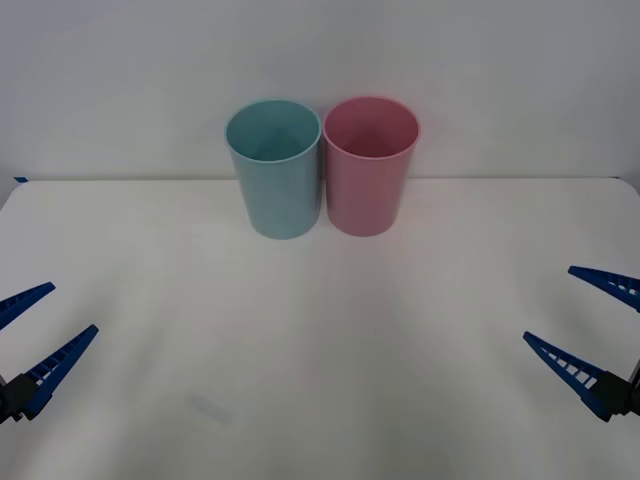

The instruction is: Grasp the object on the table and drop it into the matching bin: aluminum can to the light blue bin, PET bottle to the pink bin.

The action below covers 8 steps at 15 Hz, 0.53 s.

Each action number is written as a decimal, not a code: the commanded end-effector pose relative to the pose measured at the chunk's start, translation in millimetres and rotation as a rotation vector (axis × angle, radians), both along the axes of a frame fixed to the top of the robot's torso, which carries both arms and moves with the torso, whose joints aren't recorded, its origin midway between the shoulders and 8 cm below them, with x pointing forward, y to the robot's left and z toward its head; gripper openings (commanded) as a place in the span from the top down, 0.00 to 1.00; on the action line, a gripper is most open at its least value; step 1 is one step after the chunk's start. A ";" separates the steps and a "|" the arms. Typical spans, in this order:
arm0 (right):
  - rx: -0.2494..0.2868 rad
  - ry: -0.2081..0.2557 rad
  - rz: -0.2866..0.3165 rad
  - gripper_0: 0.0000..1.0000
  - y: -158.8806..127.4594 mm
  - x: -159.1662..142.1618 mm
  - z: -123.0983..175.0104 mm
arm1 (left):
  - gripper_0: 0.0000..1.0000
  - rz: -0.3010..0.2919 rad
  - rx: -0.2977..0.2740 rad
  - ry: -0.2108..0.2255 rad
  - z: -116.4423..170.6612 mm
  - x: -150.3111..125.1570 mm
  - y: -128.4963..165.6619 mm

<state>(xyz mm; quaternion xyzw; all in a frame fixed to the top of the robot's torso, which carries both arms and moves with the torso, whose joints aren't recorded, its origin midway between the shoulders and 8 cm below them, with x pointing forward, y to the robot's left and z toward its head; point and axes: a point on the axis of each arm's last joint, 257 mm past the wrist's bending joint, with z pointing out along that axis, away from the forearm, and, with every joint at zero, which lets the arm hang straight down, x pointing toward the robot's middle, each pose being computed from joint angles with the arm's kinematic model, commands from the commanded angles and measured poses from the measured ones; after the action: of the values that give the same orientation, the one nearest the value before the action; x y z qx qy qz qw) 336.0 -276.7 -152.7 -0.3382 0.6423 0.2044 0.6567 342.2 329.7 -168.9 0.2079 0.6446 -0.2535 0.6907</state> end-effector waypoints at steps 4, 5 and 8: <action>0.042 0.042 -0.068 0.00 -20.7 -25.9 -13.5 | 0.00 0.000 0.000 0.000 0.0 0.0 0.0; 0.050 0.052 -0.071 0.00 -21.5 -29.7 -15.8 | 0.00 0.000 0.000 0.000 0.0 0.0 0.0; 0.051 0.057 -0.072 0.00 -21.4 -31.0 -17.3 | 0.00 0.000 0.000 0.000 0.0 0.0 0.0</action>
<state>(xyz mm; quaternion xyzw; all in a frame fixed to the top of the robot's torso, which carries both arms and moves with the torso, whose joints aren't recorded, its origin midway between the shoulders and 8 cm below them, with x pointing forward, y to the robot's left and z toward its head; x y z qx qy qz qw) 305.1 -298.2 -170.0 -0.2923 0.6670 0.2063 0.6535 342.2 329.7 -168.9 0.2079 0.6446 -0.2535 0.6907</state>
